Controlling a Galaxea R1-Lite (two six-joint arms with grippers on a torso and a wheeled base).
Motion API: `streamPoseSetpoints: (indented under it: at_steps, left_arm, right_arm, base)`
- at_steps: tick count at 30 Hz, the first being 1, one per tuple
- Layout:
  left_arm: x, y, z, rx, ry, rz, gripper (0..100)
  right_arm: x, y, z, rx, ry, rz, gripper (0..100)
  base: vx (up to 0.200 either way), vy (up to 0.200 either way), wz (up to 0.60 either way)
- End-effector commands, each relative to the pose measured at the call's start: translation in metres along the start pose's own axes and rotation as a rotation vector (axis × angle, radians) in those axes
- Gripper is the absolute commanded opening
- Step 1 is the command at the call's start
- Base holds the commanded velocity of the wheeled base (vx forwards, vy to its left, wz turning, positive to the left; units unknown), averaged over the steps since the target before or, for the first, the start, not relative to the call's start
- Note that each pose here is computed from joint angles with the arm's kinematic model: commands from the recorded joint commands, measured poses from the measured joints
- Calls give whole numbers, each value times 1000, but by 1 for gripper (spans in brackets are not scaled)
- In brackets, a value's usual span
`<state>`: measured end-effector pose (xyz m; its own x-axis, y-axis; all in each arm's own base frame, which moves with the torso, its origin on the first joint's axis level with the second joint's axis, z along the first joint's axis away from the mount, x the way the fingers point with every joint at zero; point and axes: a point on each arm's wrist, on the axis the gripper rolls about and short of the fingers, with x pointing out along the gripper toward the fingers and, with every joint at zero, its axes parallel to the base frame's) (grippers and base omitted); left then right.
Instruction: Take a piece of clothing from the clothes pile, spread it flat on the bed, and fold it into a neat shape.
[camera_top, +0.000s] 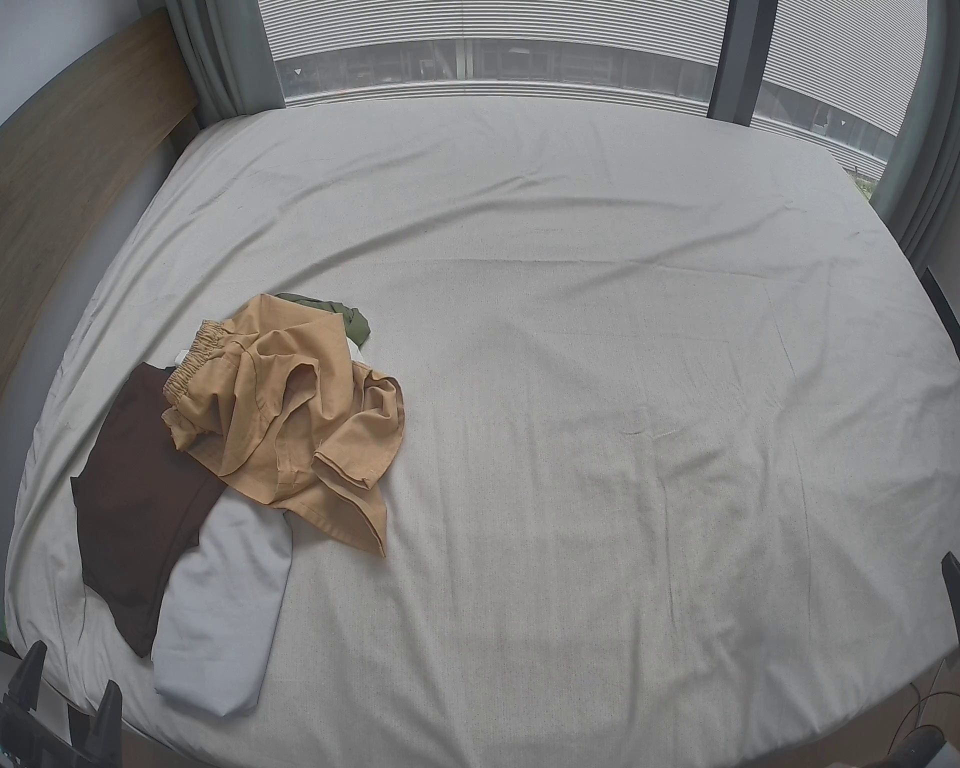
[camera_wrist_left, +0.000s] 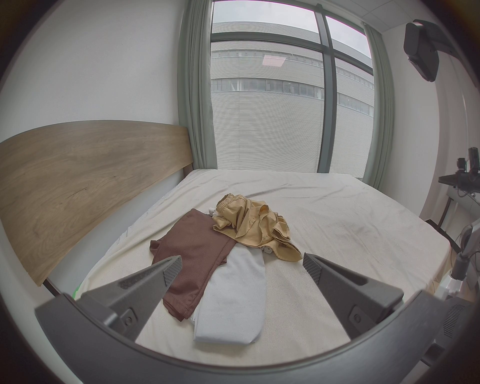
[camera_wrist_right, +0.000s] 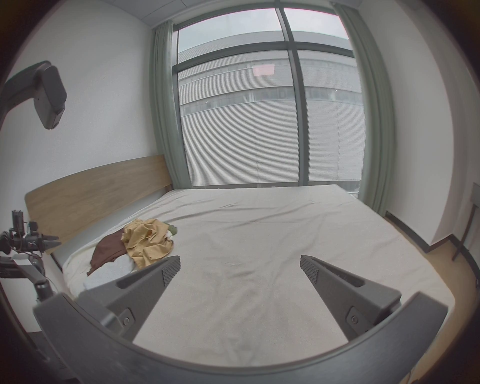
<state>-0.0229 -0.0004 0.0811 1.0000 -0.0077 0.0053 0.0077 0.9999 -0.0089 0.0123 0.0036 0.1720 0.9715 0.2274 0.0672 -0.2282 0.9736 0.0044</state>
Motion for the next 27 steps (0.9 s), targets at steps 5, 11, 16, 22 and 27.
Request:
streamPoseSetpoints:
  at_steps: [5, 11, 16, 22, 27]
  left_arm:
    - [0, 0, -5, -5, 2, 2, 100]
    - [0, 0, -5, -5, 2, 2, 100]
    - [0, 0, -5, -5, 2, 2, 100]
    - [0, 0, -5, -6, 2, 2, 100]
    - [0, 0, -5, -6, 2, 2, 100]
  right_arm:
    - [44, 4, 15, 42, 133, 118, 100]
    - [60, 10, 29, 138, 165, 201, 100]
    - [78, 18, 29, 201, 246, 401, 100]
    - [113, 25, 27, 285, 359, 449, 100]
    - [139, 31, 21, 280, 367, 464, 100]
  base:
    - [0, 0, 0]
    - [0, 0, 0]
    - [0, 0, 0]
    - [0, 0, 0]
    - [0, 0, 0]
